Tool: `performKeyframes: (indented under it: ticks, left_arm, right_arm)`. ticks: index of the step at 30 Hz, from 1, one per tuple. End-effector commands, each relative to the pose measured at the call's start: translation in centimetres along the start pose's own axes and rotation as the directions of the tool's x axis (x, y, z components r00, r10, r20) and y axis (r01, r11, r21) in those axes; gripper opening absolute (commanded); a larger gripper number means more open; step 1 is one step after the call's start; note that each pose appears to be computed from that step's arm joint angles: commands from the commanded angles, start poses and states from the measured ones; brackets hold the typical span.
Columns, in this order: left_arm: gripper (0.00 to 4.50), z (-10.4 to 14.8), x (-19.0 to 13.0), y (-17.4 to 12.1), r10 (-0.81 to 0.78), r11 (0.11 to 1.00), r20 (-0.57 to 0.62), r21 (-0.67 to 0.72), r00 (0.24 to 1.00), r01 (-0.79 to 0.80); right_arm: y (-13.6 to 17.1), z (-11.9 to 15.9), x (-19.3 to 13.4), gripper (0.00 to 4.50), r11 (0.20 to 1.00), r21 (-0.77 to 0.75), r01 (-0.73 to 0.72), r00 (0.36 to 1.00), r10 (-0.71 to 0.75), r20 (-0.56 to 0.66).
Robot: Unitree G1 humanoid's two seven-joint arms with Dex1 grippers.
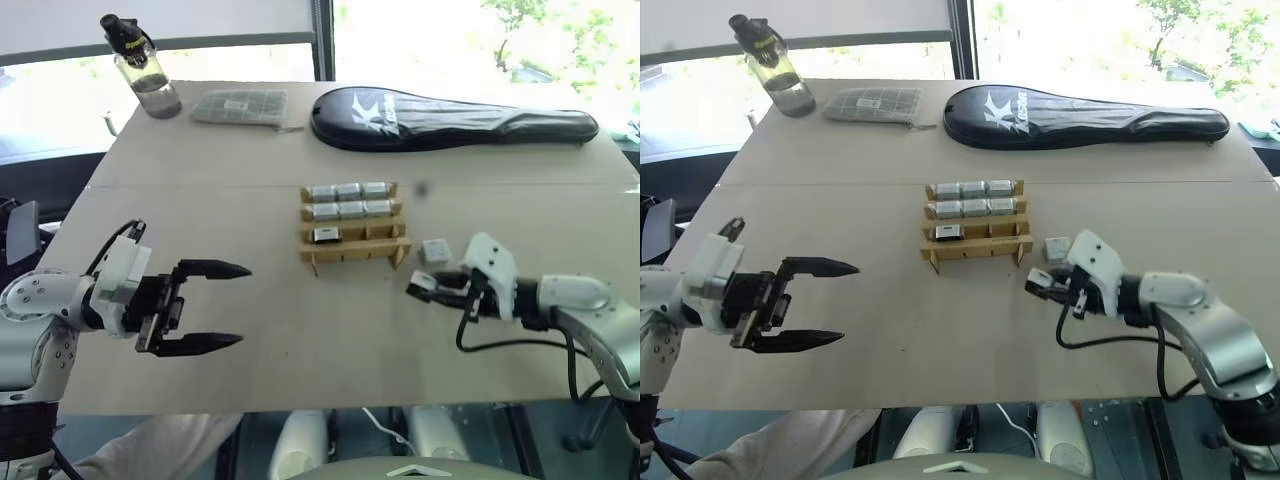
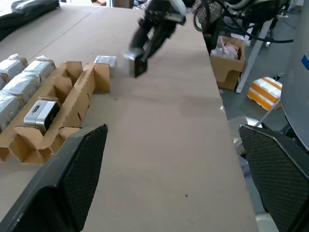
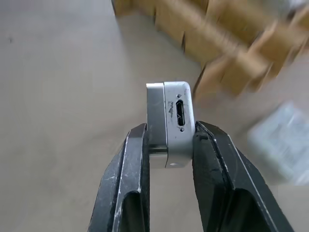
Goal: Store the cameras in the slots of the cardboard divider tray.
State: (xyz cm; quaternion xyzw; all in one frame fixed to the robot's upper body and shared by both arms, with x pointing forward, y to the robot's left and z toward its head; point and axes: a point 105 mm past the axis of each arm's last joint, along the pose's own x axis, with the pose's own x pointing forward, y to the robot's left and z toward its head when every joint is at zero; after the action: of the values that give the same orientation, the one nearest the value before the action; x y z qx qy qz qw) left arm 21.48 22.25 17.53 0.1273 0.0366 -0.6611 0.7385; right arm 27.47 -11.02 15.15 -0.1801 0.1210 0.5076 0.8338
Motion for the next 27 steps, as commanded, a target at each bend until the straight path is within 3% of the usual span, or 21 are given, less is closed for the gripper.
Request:
performKeyframes:
  ticks: [1,5,8,11,19,27]
  left_arm:
    - [4.5,0.6,-0.3,0.2,-0.008,0.999,-0.005,0.036,1.0,0.009]
    - [4.5,0.2,-0.5,0.9,0.028,0.997,-0.033,0.069,0.999,-0.026]
    - [4.5,-0.6,-1.0,2.2,0.111,0.988,-0.096,0.119,0.989,-0.099]
    - [4.5,-0.5,-1.5,3.4,0.209,0.968,-0.077,0.157,0.975,-0.195]
    - [4.5,-0.2,-1.9,3.8,0.315,0.935,-0.014,0.176,0.949,-0.308]
    - [4.5,0.1,-1.9,3.5,0.308,0.936,0.02,0.172,0.951,-0.306]
  right_arm:
    - [-1.4,5.1,1.8,0.68,0.988,-0.15,-0.026,0.991,0.046,0.129]
    - [-2.4,8.8,4.7,0.68,0.932,-0.353,-0.081,0.965,0.162,0.207]
    - [-3.1,8.7,6.7,0.68,0.862,-0.488,-0.136,0.958,0.24,0.157]
    - [-3.7,8.0,8.2,0.68,0.788,-0.587,-0.184,0.955,0.285,0.083]
    - [-5.3,6.1,9.3,0.68,0.708,-0.661,-0.247,0.951,0.31,-0.023]
    - [-5.2,6.6,8.8,0.68,0.723,-0.627,-0.29,0.933,0.36,-0.016]
